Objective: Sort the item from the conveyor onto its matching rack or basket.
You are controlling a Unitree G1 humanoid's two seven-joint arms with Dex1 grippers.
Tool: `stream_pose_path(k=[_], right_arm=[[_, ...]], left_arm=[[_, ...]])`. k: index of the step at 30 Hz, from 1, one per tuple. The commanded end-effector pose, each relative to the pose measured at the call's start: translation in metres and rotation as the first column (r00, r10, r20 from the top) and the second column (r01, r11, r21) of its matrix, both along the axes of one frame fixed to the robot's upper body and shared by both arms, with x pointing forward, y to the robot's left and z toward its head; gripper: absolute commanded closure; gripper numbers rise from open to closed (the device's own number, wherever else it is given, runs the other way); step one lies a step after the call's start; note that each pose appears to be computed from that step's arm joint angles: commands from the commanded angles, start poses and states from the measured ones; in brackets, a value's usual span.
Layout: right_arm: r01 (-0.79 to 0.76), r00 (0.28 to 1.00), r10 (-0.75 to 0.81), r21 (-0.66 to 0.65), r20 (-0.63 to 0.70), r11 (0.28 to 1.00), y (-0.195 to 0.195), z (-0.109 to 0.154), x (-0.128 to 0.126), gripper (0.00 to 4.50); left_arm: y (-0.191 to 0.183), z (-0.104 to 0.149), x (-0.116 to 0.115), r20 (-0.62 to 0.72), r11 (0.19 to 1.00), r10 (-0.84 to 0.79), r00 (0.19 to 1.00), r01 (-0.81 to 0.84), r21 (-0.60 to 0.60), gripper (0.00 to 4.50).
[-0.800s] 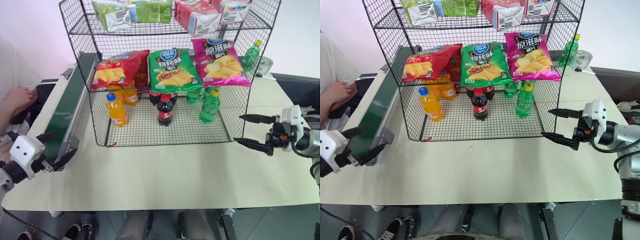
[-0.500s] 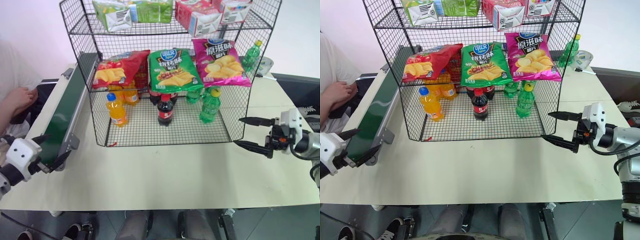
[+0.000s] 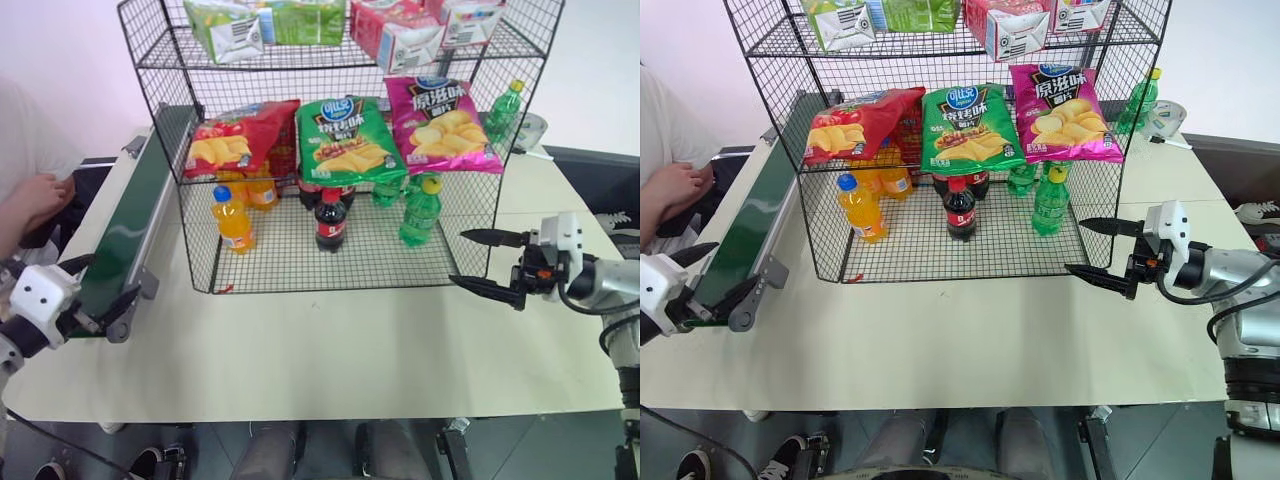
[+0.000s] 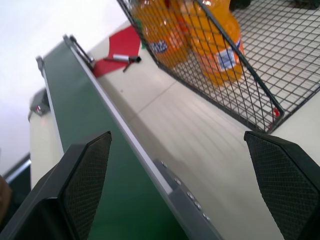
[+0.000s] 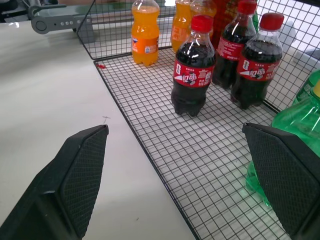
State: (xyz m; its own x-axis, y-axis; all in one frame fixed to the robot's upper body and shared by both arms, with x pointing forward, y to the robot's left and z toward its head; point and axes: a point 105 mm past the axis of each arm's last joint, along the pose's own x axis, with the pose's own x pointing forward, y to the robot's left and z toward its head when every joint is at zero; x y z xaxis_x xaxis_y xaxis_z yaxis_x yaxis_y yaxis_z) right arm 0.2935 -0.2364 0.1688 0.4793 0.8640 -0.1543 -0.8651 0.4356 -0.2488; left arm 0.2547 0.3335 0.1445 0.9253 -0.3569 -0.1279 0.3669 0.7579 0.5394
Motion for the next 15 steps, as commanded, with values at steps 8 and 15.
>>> stream_pose_path(k=[8, 15], right_arm=[[-0.056, 0.998, 0.055, 0.037, 0.024, 0.998, 0.006, 0.003, -0.004, 0.00], [-0.139, 0.990, 0.138, 0.051, 0.030, 0.989, 0.021, 0.004, -0.011, 0.00]], left_arm=[[0.003, 0.008, 0.006, 0.047, 0.999, -0.017, 0.999, 0.016, 0.029, 0.07], [0.001, 0.009, 0.011, 0.057, 1.000, -0.022, 0.998, 0.021, 0.023, 0.07]])
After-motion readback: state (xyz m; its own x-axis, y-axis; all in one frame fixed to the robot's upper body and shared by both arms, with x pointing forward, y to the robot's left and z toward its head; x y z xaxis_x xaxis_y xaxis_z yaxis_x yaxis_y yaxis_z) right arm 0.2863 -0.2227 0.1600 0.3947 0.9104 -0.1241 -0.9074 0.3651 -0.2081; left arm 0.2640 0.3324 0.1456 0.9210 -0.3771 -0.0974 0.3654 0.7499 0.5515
